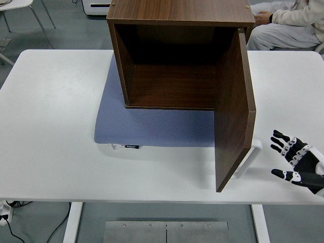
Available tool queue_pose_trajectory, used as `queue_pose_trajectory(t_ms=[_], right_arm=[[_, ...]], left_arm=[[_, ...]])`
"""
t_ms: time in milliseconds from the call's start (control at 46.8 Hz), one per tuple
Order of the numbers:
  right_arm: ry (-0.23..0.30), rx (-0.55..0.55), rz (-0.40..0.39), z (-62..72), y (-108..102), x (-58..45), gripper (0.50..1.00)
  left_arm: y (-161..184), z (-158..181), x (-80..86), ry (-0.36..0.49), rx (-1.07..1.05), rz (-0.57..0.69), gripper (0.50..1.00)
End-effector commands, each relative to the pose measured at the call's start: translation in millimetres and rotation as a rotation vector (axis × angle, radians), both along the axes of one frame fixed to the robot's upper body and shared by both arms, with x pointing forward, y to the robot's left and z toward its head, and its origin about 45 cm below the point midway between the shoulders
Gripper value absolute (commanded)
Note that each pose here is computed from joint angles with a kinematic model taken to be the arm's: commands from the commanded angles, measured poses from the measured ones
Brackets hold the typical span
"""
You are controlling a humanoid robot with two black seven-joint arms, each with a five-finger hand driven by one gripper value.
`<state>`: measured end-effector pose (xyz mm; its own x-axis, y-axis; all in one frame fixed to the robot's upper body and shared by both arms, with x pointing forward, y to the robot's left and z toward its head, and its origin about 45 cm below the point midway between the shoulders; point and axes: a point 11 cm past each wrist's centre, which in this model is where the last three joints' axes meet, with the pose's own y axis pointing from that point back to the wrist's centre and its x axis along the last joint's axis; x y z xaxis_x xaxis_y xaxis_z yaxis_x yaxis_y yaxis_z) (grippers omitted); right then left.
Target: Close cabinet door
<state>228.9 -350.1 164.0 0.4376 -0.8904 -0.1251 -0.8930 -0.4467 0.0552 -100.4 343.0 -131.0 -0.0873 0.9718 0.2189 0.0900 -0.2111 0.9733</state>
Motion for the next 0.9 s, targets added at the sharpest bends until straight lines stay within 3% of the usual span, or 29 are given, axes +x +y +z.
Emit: queue_pose_trajectory(t_ms=[0, 513, 876], right_arm=[[0.001, 0.001, 0.014, -0.8, 4.7, -1.7, 1.0], [0.002, 0.042, 0.084, -12.1, 40.9, -9.2, 1.0], [-0.079, 0.075, 0.13, 8.4, 63.9, 4.5, 1.0]], left_arm=[[-0.3, -0.1, 0.8, -0.001, -0.001, 0.0, 1.0], [-0.3, 0.0, -0.1, 0.0, -0.001, 0.0, 1.0], [-0.3, -0.1, 0.8, -0.001, -0.001, 0.0, 1.0]])
